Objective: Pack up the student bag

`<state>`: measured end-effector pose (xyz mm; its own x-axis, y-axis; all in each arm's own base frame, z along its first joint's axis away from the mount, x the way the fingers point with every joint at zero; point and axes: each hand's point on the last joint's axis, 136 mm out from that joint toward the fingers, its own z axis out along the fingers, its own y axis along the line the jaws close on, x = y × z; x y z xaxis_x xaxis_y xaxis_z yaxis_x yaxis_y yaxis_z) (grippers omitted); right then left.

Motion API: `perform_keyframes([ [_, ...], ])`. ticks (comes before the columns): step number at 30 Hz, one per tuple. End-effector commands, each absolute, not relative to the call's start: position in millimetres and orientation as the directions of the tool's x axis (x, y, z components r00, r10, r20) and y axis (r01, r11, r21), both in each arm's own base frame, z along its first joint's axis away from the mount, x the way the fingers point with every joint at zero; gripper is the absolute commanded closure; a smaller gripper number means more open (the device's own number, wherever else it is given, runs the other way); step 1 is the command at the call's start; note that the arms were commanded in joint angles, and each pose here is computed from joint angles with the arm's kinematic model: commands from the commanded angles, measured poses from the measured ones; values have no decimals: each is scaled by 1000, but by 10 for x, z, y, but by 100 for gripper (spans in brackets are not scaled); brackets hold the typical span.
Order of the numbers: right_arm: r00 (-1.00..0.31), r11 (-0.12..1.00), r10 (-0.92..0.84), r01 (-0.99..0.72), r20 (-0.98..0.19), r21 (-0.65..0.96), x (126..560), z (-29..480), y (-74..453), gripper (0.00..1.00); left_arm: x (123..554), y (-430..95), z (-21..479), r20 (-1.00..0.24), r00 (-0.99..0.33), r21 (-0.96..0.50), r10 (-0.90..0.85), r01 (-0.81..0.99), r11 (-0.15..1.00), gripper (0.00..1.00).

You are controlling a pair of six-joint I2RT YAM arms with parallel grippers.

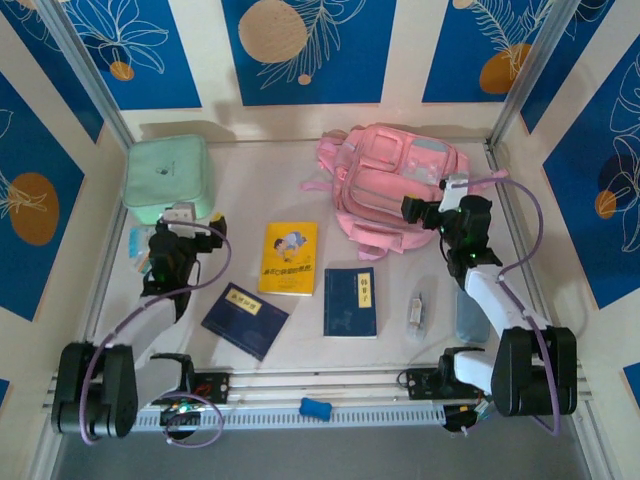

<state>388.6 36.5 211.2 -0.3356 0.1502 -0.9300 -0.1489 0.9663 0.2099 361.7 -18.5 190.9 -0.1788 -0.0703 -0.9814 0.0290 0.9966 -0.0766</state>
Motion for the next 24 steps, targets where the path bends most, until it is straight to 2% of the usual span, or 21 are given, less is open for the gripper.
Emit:
perform_keyframes([
  [1,-519,918,364,62,-773,391,3760,1743,254,1,3475,-15,1974,-940,-238,-228,-245,-98,969,1],
  [3,-557,884,451,169,-698,436,3732,1638,133,1,3382,1,2088,-941,-213,-246,-263,-102,964,1],
  [7,-572,802,568,222,-592,555,3664,1632,72,1,3239,71,2127,-917,-179,-332,-356,-153,931,1],
  [10,-604,772,590,227,-536,593,3583,1674,158,1,3195,-86,2149,-879,-254,-391,-403,-101,915,0],
  [16,-709,709,621,325,-336,626,3342,1482,336,1,3112,-535,2029,-757,-436,-542,-487,0,841,1],
  [19,-743,684,625,374,-239,627,3202,1308,406,1,3004,-805,1958,-737,-504,-551,-450,62,832,1],
  [24,-754,643,640,420,-149,640,3224,1113,481,1,2891,-1210,1898,-718,-581,-548,-383,133,826,1],
])
